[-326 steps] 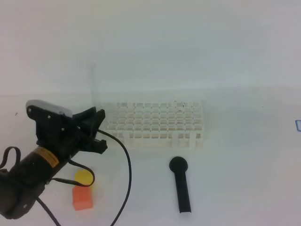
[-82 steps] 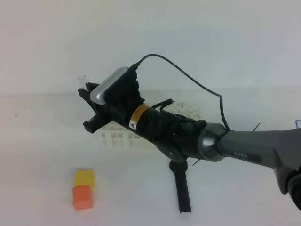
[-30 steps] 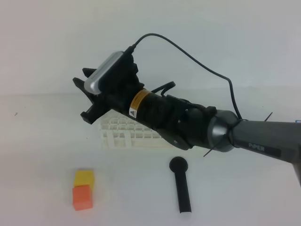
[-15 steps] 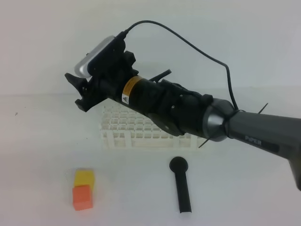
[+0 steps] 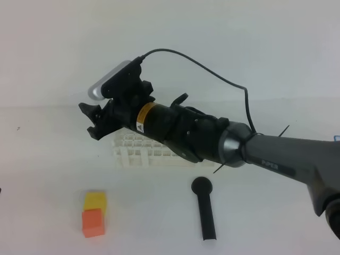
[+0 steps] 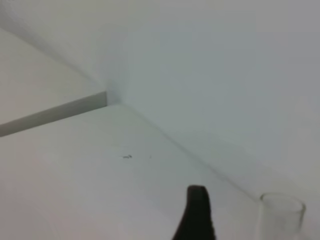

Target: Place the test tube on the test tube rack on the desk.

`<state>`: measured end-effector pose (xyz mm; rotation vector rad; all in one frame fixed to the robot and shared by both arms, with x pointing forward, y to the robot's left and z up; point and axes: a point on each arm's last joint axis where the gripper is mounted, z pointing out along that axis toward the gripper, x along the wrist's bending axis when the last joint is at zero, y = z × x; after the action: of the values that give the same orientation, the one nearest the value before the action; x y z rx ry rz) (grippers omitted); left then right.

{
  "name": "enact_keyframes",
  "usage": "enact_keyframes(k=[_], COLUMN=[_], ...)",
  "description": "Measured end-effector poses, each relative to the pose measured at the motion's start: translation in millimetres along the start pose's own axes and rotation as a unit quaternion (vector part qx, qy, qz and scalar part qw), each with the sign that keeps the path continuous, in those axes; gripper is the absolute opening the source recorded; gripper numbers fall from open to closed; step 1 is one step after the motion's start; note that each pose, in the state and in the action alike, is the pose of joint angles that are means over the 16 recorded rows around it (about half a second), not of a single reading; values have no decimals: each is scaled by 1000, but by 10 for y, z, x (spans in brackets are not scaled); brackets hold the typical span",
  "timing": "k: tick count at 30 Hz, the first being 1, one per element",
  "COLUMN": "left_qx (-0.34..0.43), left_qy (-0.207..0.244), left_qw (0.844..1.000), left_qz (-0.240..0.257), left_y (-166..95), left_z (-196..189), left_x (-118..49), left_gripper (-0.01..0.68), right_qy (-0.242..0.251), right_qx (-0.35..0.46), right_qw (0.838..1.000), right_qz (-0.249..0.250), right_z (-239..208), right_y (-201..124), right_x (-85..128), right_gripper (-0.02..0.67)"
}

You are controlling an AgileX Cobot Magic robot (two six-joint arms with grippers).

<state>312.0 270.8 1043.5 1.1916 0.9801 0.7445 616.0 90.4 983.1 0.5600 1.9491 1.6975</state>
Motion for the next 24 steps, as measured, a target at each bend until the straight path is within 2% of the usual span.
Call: enact_keyframes(k=[14,17,24], left_qx=[0,0,0], left_qy=[-1,-1,-1], left_qw=[1000,1000,1000], left_qz=[0,0,0], left_y=[-1,-1,-1], left_z=[0,0,0], left_x=[-1,-1,-1], left_gripper=[-1,-1,-1], right_qy=[6,9,14], right_qx=[2,-5,-27], right_qw=[1000,1000,999], right_qz=[-3,-7,-15], right_z=[20,20,19], right_y=[-64,-51,-12], right_x=[15,20,29], right_gripper=[156,128,126])
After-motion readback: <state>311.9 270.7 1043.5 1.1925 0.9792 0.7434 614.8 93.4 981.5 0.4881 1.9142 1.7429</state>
